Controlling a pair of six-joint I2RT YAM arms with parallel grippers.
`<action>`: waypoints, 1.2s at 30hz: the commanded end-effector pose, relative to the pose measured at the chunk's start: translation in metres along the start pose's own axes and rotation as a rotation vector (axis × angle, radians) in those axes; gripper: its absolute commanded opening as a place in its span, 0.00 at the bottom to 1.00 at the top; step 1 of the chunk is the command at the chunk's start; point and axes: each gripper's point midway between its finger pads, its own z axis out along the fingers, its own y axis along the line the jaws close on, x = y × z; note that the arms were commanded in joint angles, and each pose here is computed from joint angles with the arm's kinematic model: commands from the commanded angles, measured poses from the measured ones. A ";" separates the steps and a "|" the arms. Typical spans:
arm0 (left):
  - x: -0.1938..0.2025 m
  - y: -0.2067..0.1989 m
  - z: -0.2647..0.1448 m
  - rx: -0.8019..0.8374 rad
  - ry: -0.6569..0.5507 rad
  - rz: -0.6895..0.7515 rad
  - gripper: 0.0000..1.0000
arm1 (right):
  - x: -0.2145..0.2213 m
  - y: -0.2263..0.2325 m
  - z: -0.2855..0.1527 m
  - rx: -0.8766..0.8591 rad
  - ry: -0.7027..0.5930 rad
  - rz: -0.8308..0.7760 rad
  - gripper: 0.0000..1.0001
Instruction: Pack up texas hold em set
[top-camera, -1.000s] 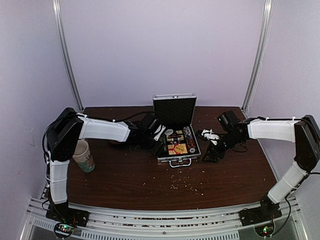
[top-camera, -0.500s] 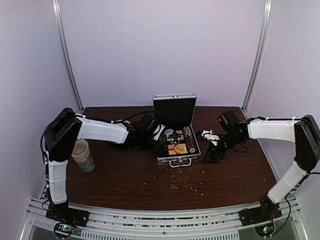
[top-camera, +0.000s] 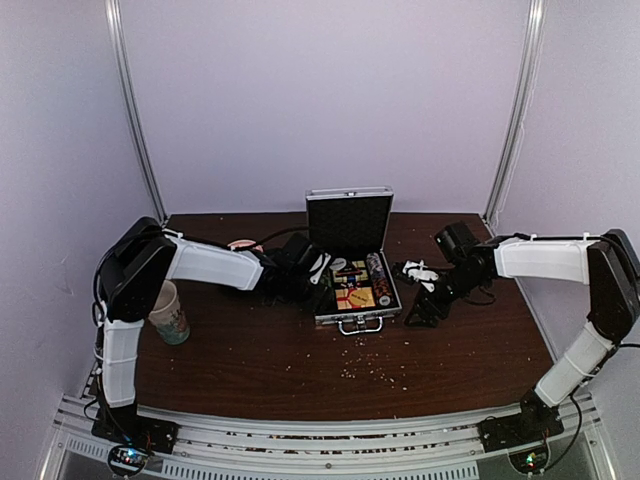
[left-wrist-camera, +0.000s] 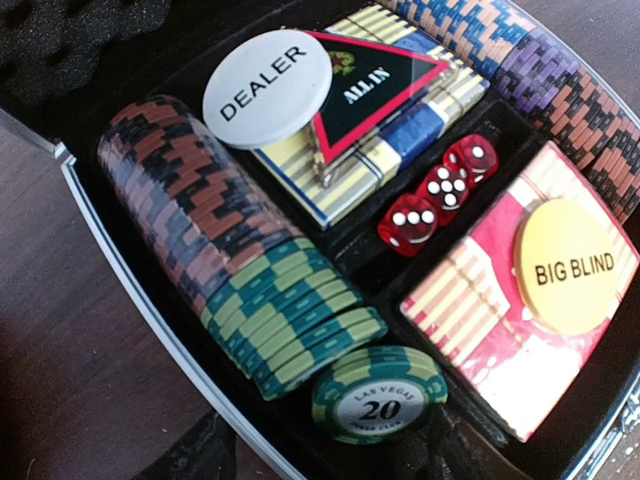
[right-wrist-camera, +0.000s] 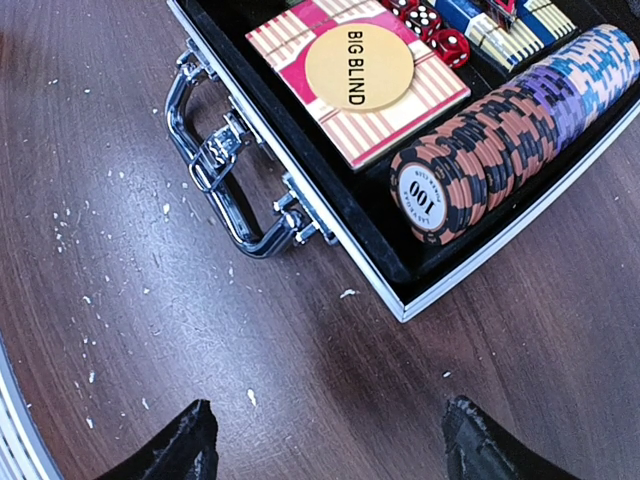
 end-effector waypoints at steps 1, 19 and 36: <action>-0.011 0.004 0.006 -0.017 -0.029 -0.016 0.66 | -0.004 -0.002 0.000 -0.005 0.002 -0.004 0.78; -0.019 0.014 0.011 -0.028 -0.034 -0.050 0.65 | -0.002 -0.002 0.001 -0.015 0.011 -0.003 0.79; -0.021 0.006 -0.016 0.017 -0.016 -0.047 0.66 | -0.009 0.002 -0.004 -0.035 -0.003 -0.002 0.81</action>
